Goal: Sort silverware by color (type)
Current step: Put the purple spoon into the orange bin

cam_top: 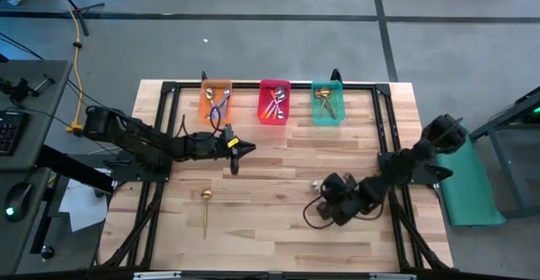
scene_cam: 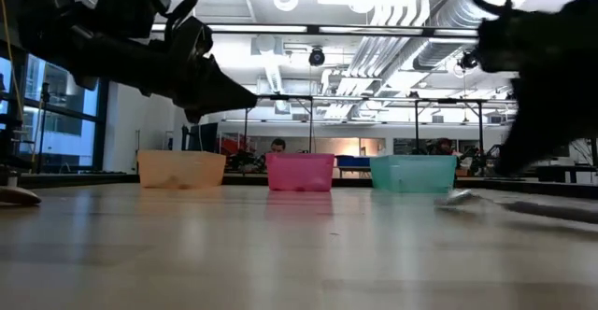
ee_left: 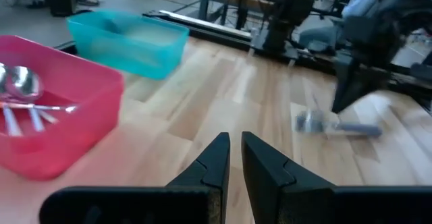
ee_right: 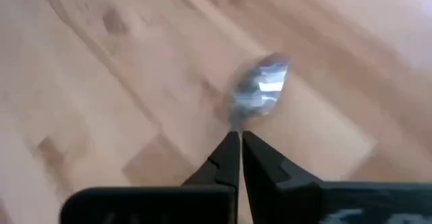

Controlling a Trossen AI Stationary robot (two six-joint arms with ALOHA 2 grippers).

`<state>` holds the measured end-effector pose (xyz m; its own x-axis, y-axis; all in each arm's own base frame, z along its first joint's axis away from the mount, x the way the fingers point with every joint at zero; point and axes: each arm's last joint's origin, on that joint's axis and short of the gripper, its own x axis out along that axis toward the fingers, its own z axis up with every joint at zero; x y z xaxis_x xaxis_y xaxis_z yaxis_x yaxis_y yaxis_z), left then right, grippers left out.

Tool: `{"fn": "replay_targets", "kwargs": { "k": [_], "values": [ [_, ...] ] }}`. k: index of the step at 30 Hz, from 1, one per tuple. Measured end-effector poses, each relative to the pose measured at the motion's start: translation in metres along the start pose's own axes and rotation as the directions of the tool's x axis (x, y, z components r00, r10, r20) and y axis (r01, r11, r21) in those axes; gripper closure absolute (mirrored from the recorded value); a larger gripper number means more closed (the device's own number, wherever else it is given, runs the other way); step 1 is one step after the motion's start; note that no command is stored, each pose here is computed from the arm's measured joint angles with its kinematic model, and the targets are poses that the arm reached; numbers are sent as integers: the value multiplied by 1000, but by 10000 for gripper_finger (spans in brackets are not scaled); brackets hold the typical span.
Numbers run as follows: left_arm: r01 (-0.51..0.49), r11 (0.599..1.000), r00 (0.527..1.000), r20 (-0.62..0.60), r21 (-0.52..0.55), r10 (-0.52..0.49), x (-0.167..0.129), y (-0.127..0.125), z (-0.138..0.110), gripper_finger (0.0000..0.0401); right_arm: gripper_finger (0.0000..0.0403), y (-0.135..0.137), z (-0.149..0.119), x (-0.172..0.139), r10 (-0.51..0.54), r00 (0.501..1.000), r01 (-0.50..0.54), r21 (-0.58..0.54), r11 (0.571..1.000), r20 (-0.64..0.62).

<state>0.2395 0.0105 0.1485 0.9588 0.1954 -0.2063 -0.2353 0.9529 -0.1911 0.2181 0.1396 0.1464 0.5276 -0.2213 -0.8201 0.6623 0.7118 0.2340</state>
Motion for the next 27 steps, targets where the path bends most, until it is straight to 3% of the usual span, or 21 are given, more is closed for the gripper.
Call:
{"fn": "replay_targets", "kwargs": {
  "k": [7, 12, 15, 20, 27],
  "values": [
    [91, 996, 996, 4, -27, -90, 12, -7, -19, 369, 403, -13, 43, 28, 121, 977, -99, -126, 987, 174],
    [170, 983, 985, -17, -75, -172, 16, -12, -28, 369, 402, -27, 69, 44, 182, 977, -170, -101, 980, 114],
    [194, 979, 980, -36, -71, -196, 17, -15, -31, 369, 395, -22, 69, 40, 183, 983, -180, -109, 978, 21],
    [196, 979, 980, -33, -60, -198, 17, -17, -31, 369, 353, -2, 61, 19, 105, 990, -112, -77, 991, -91],
    [193, 980, 980, -33, -56, -195, 17, -17, -31, 369, 292, 27, 47, 11, 30, 992, -33, -25, 999, -124]
  ]
}}
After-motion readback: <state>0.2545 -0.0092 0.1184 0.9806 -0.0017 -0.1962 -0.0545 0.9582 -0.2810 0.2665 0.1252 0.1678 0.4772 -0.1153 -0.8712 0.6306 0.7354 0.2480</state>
